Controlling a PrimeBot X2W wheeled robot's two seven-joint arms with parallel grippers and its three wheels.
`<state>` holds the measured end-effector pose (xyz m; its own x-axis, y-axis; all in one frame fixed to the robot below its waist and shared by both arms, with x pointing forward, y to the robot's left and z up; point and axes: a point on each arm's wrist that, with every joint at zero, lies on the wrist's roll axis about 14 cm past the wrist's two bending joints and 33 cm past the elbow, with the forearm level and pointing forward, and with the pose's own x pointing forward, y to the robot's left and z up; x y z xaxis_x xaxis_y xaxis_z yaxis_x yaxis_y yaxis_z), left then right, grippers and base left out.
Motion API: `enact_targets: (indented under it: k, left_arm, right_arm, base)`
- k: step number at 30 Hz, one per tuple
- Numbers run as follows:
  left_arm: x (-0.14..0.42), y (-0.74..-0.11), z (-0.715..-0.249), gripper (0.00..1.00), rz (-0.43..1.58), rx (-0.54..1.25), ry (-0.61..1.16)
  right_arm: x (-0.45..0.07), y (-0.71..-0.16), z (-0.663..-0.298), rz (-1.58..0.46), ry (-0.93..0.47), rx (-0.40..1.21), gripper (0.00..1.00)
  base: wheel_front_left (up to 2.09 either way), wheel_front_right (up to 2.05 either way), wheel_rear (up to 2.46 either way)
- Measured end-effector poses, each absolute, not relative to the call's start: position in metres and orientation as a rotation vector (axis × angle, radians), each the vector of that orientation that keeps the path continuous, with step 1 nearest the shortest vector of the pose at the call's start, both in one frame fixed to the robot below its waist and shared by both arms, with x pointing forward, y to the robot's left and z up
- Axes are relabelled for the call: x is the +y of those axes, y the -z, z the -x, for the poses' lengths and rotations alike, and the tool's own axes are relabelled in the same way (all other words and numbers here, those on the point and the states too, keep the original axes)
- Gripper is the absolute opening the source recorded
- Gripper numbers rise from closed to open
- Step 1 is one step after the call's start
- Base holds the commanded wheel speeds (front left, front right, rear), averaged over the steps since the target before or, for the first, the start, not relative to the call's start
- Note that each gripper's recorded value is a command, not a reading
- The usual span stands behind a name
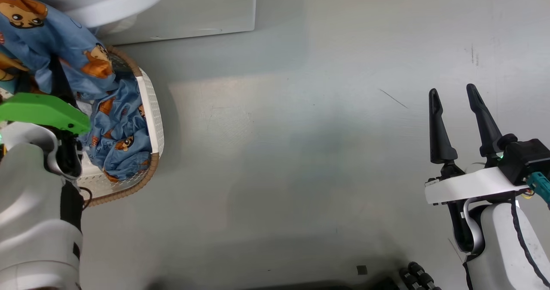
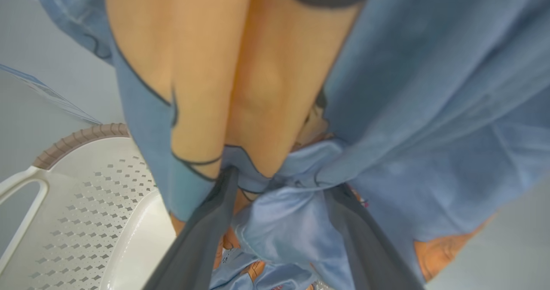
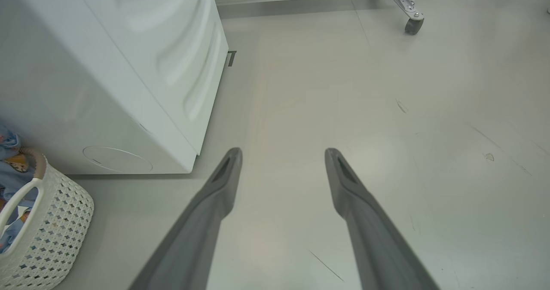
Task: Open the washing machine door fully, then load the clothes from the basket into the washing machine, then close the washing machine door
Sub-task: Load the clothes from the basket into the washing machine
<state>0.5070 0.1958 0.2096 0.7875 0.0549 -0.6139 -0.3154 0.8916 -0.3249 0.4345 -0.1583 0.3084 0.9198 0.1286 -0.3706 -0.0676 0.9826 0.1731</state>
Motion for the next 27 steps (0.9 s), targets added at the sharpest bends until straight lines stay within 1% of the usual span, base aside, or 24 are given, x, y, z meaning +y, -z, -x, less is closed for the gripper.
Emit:
enact_targets:
  k: [12, 14, 15, 27]
  left_arm:
    - [0.198, -0.203, -0.528, 1.0, 0.463, 0.619, -0.227]
    - [0.197, -0.202, -0.528, 0.46, 0.47, 0.621, -0.23]
    - [0.197, -0.202, -0.528, 0.0, 0.468, 0.62, -0.228]
    - [0.172, -0.221, -0.53, 0.0, 0.431, 0.585, -0.125]
  right_arm:
    - [-0.164, -0.297, -0.432, -0.153, -0.085, 0.417, 1.0]
    - [-0.164, -0.296, -0.432, -0.153, -0.084, 0.419, 1.0]
    - [-0.164, -0.296, -0.432, -0.153, -0.084, 0.419, 1.0]
    - [-0.162, -0.31, -0.443, -0.155, -0.09, 0.371, 1.0]
  base:
    - [0.0, 0.0, 0.0]
    - [0.0, 0.0, 0.0]
    - [0.0, 0.0, 0.0]
    - [0.0, 0.0, 0.0]
